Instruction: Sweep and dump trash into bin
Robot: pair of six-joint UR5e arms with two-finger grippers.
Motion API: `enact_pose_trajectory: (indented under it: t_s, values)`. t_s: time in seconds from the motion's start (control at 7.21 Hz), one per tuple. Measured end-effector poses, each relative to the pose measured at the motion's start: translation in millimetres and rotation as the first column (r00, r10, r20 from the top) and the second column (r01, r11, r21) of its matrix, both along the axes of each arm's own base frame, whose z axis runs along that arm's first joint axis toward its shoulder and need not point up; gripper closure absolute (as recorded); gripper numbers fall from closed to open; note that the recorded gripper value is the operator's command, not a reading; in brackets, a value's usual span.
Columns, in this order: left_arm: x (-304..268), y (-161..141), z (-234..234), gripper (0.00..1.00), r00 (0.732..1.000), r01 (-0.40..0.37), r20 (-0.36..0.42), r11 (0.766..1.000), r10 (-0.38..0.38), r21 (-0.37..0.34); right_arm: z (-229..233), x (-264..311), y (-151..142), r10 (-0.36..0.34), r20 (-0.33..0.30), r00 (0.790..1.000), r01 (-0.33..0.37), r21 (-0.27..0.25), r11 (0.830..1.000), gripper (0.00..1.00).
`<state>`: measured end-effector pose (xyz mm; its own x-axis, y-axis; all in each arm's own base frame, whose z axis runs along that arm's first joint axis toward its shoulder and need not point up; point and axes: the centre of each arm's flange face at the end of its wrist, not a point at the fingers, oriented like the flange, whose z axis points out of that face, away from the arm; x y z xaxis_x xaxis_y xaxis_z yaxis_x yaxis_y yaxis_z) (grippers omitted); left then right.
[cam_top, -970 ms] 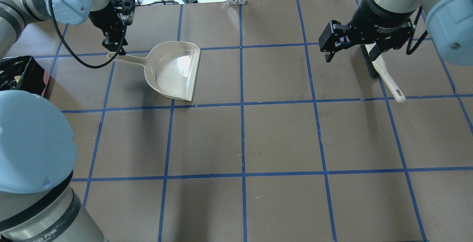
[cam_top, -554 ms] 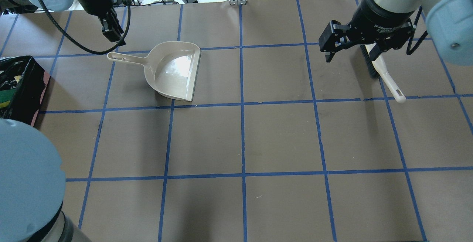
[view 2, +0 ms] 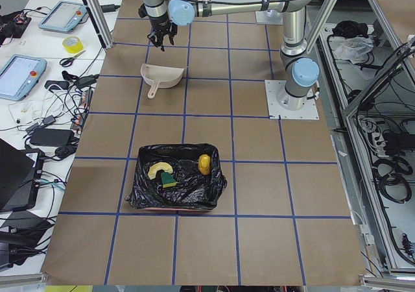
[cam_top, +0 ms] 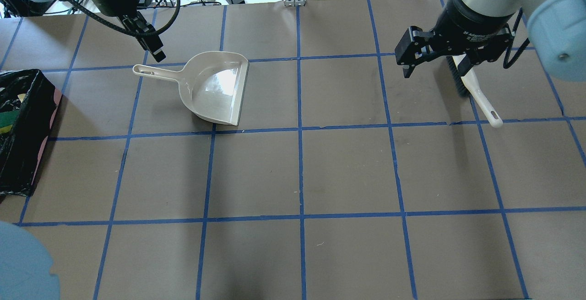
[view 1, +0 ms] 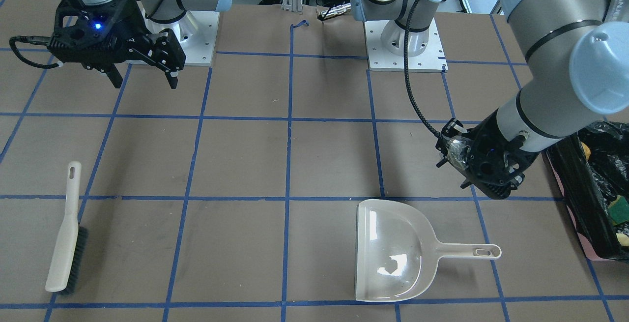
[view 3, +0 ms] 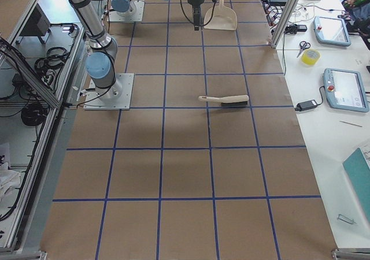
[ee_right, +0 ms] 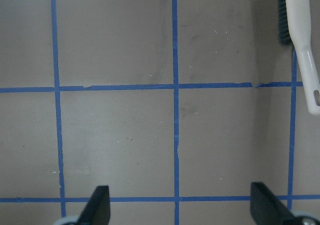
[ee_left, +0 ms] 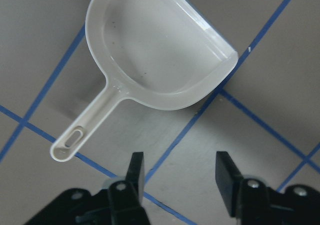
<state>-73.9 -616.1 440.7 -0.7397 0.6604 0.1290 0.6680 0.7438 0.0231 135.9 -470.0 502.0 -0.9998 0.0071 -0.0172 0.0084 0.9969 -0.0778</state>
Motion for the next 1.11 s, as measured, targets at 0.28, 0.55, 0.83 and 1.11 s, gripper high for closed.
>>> enact_pose_trajectory:
  t_s: [0.28,0.55,0.83,1.11]
  values:
    - [-9.9,53.1,8.4,0.34,0.991,-0.136,0.007,0.990,0.136,0.033,-0.5,-0.1,0.5,0.000,-0.001,1.000,0.000,0.001,1.000,0.00]
    - [-16.3,105.4,28.8,0.23,0.941,-0.337,0.039,0.941,0.337,0.018,-0.4,0.0,0.7,0.000,0.000,1.000,0.000,0.001,1.000,0.00]
    - [-19.6,141.5,39.3,0.02,0.875,-0.481,0.056,0.877,0.480,0.001,-0.5,-0.1,0.6,0.001,-0.001,1.000,-0.001,0.002,1.000,0.00]
    - [-15.6,149.6,48.6,0.00,0.797,-0.593,0.087,0.802,0.597,-0.071,-1.9,-2.6,0.8,0.000,-0.026,1.000,0.000,0.004,1.000,0.00]
